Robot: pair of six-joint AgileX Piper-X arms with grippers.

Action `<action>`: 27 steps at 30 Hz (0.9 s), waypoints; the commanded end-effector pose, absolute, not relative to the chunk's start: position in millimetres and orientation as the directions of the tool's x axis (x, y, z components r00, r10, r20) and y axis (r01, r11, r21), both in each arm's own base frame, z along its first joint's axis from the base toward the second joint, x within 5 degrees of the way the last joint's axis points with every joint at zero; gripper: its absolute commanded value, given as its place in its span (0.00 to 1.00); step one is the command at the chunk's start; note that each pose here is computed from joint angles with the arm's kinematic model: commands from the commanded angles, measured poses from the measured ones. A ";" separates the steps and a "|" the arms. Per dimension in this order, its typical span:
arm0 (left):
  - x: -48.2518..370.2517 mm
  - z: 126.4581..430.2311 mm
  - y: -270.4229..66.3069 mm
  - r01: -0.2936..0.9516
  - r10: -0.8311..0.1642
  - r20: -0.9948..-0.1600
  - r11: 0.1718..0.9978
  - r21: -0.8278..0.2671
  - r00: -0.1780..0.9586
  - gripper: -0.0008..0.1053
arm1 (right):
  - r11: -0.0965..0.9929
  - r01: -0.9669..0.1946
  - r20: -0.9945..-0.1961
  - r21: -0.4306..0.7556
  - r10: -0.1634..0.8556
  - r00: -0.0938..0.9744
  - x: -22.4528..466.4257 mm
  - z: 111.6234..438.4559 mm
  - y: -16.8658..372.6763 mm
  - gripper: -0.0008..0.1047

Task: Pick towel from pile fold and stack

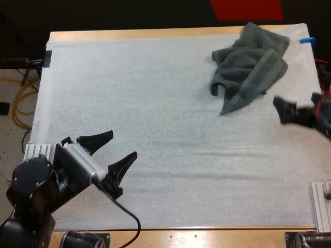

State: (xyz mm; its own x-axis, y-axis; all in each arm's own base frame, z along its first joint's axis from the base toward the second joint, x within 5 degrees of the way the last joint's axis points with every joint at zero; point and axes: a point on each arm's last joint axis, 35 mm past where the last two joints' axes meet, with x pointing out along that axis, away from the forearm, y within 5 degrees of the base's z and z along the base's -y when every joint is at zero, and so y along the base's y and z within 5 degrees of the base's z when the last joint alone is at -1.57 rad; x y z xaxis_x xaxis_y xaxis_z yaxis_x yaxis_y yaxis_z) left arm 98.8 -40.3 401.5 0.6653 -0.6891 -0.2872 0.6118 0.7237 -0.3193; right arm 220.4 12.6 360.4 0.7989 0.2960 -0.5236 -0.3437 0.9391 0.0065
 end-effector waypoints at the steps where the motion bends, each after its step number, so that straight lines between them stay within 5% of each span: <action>1: 99.2 404.4 -41.5 0.627 -0.706 -0.272 0.707 -0.328 0.654 0.65 | 0.951 -0.308 -0.524 -0.001 0.262 0.810 231.9 359.0 10.5 0.95; 10: 105.1 401.9 -43.8 0.623 -0.729 -0.284 0.682 -0.384 0.623 0.65 | 0.984 -0.134 -0.630 0.121 0.181 0.755 327.5 280.9 8.2 0.95; 20: 105.1 401.9 -43.9 0.615 -0.731 -0.284 0.679 -0.402 0.621 0.65 | 0.904 -0.004 -0.675 0.428 0.323 0.664 379.7 185.0 13.6 0.95; 27: 105.1 401.9 -43.9 0.599 -0.731 -0.284 0.676 -0.430 0.621 0.65 | 0.846 0.109 -0.684 0.522 0.339 0.646 403.1 148.3 14.3 0.95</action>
State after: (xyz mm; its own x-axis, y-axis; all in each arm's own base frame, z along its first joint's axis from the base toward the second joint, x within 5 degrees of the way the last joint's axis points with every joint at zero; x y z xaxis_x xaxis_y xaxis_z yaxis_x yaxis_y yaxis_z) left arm 105.5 -43.2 399.2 0.6255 -0.7217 -0.2964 0.5924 0.6865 -0.4216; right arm 398.8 15.9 140.4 0.6214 0.3293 -0.7110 0.1241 0.8546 0.5043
